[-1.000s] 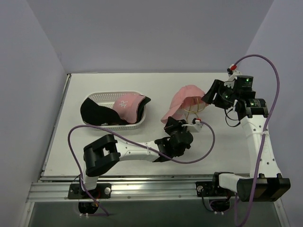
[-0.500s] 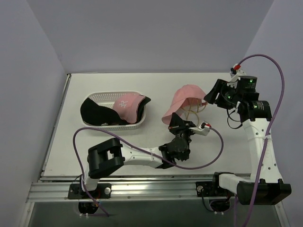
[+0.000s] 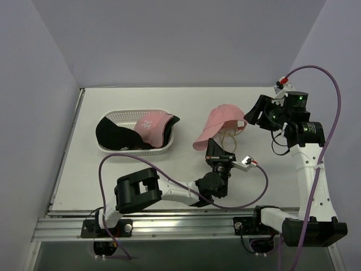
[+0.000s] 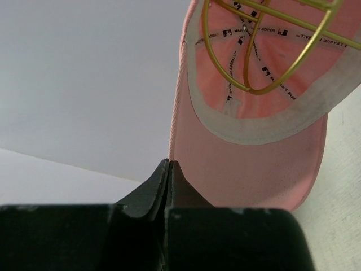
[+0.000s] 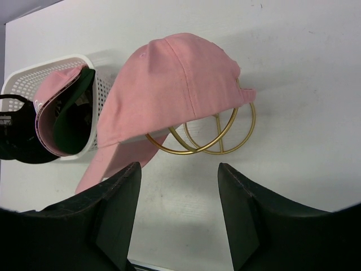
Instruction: Stack the hats
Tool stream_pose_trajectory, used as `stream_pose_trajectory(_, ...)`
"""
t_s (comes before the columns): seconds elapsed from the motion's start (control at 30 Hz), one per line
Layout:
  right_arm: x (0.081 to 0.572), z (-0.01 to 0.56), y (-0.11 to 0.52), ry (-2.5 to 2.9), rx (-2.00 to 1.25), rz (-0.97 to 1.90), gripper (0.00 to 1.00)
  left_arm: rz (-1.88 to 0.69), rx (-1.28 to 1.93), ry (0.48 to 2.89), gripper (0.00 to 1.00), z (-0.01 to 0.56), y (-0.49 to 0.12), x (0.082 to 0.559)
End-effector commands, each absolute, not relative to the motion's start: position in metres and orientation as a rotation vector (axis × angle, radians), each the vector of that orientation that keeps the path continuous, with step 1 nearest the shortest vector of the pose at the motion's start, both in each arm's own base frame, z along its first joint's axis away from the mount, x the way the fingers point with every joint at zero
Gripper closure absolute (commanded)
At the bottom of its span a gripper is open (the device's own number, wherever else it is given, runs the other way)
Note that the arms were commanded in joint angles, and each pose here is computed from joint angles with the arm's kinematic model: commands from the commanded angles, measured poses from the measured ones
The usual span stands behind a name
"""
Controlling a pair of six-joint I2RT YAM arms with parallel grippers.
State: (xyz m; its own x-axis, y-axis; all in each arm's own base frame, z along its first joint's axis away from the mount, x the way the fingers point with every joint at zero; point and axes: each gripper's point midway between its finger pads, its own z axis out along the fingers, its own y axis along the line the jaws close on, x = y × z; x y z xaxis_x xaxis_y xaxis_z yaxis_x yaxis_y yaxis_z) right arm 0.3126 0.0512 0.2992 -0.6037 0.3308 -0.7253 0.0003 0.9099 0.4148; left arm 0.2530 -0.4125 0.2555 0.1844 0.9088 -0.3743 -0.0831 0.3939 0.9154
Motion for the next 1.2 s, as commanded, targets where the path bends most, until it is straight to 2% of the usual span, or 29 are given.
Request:
stream_pose_trajectory(0.0,0.308,0.307,0.048,2.157,0.217,0.456,0.47,0.809,0.809,1.123,0.98,0.288,-0.411,0.245)
stream_pose_trajectory(0.53,0.308,0.302,0.054,2.161,0.197,0.491,0.48,0.921,0.858,1.013,0.98,0.296,-0.424,0.242)
stream_pose_trajectory(0.7,0.314,0.298,0.058,2.165,0.197,0.521,0.51,0.873,0.778,1.141,0.97,0.302,-0.409,0.242)
stream_pose_trajectory(0.8,0.317,0.292,0.06,2.171,0.209,0.543,0.55,0.786,0.756,1.229,0.97,0.307,-0.404,0.237)
stream_pose_trajectory(0.9,0.318,0.288,0.069,2.166,0.207,0.614,0.56,0.689,0.721,1.324,0.97,0.31,-0.4,0.232)
stream_pose_trajectory(1.0,0.315,0.293,0.073,2.143,0.221,0.65,0.55,0.523,0.759,1.425,0.97,0.311,-0.401,0.224)
stream_pose_trajectory(1.03,0.314,0.293,0.074,2.143,0.223,0.654,0.55,0.227,0.669,1.523,0.97,0.302,-0.42,0.221)
stream_pose_trajectory(1.17,0.31,0.29,0.075,2.139,0.233,0.663,0.54,0.141,0.772,1.587,0.97,0.305,-0.407,0.209)
